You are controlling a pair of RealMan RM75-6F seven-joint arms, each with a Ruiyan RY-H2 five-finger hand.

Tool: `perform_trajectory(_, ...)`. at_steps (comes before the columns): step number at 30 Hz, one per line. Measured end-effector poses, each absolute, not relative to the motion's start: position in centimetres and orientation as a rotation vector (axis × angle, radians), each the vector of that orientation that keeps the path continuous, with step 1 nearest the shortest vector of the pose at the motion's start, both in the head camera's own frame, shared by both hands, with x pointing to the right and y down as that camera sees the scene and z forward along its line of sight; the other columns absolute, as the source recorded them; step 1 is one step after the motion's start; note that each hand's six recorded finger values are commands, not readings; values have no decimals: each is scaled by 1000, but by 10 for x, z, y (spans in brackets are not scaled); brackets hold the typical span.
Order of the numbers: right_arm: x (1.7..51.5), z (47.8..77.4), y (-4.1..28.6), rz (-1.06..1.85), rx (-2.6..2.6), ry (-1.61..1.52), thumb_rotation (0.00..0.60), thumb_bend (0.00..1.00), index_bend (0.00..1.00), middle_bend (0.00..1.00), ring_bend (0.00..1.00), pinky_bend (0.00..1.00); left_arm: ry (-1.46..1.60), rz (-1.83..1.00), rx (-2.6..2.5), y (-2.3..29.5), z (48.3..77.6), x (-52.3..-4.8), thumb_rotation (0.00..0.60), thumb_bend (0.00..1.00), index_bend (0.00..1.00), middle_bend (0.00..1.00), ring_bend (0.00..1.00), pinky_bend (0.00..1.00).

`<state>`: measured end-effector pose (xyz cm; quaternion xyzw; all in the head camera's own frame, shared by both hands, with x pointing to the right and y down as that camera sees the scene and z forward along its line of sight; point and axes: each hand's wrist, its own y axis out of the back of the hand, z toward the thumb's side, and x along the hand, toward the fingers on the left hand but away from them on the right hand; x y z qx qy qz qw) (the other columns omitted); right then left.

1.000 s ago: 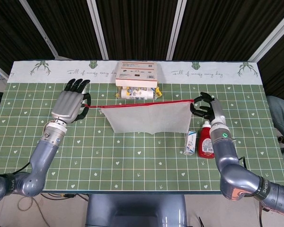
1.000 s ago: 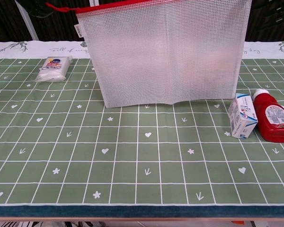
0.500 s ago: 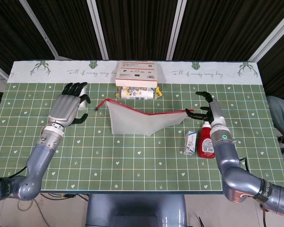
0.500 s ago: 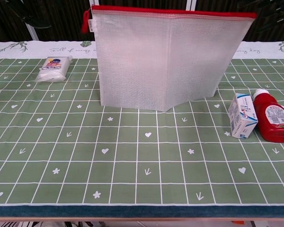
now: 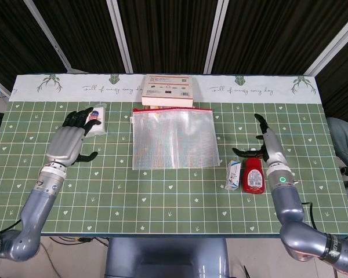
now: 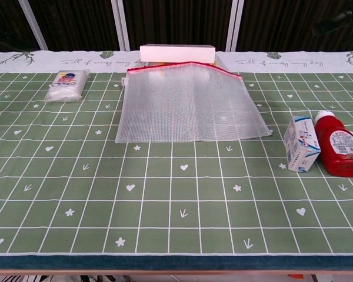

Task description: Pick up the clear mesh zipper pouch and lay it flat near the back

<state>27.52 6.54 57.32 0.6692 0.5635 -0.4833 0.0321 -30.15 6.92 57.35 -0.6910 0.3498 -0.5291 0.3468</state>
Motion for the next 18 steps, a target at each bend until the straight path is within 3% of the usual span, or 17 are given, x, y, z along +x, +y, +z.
perform_trajectory(9,311,569,104,-1673,2213,1732,600,184,0,0,0,193,935,-1428,-1740,126,573,-354,600,154,204,0,0,0)
perform_trajectory(18,364,558,149,-1962,2469,1787,600,157,0,0,0,193,967,-1473,-1607,185,569,-430,600,115,74,0,0,0)
